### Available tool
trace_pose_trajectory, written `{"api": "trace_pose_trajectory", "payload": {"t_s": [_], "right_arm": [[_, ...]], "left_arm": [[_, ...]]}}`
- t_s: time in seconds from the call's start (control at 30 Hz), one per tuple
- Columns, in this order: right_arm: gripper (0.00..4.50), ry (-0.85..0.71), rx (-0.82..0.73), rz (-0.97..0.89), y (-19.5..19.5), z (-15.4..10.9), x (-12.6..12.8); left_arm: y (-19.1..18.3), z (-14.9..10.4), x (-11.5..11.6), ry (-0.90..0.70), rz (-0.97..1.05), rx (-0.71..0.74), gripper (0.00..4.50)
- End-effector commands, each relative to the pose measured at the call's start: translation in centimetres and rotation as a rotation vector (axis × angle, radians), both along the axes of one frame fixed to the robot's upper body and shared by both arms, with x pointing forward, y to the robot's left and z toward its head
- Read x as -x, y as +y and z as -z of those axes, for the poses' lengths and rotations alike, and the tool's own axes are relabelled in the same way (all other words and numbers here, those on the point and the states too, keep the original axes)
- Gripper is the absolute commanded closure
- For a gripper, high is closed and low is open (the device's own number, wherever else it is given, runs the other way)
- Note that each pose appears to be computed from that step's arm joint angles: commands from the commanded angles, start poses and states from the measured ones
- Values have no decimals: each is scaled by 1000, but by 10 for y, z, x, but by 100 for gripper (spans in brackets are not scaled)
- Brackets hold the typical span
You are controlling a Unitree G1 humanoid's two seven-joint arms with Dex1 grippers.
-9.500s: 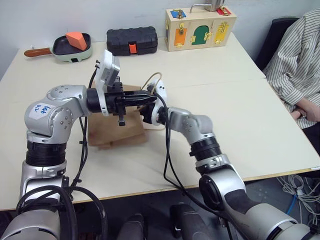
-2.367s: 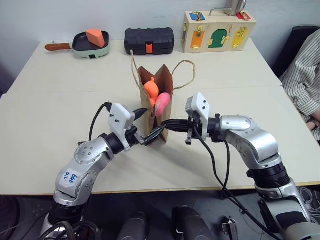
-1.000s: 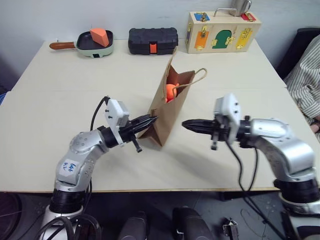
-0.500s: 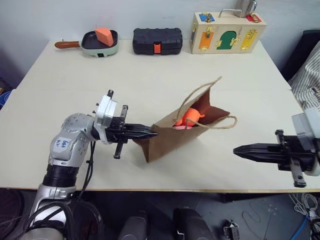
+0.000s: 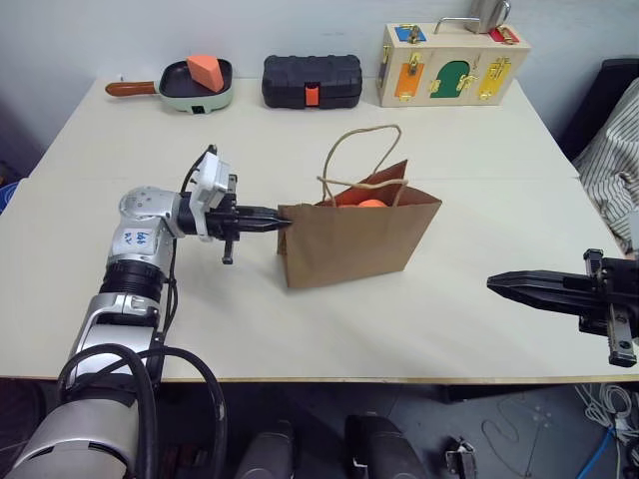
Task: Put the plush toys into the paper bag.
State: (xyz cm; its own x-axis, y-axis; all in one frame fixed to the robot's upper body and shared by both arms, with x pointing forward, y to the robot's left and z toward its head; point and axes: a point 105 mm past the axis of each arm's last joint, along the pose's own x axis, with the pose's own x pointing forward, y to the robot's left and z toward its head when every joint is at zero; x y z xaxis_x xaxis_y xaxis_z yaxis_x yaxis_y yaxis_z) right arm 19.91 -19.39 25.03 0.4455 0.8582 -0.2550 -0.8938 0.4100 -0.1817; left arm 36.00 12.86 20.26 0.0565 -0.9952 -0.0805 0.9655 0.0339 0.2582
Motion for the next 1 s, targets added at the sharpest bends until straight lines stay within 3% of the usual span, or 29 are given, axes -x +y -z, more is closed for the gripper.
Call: {"api": "trace_pose_trajectory", "payload": {"t_s": [0.03, 0.23, 0.5, 1.0], "right_arm": [[450, -43, 10, -10, 2, -5, -1], [450, -74, 18, -9, 2, -8, -8], [450, -168, -8, 150, -9, -15, -42], [450, -161, -41, 160, -6, 2, -52]], "left_arm": [[-6, -3, 13, -68, 118, -76, 447], [7, -2, -4, -104, 46, -187, 447], [-8, -10, -19, -164, 12, -217, 447], [1, -20, -4, -195, 55, -159, 447]]}}
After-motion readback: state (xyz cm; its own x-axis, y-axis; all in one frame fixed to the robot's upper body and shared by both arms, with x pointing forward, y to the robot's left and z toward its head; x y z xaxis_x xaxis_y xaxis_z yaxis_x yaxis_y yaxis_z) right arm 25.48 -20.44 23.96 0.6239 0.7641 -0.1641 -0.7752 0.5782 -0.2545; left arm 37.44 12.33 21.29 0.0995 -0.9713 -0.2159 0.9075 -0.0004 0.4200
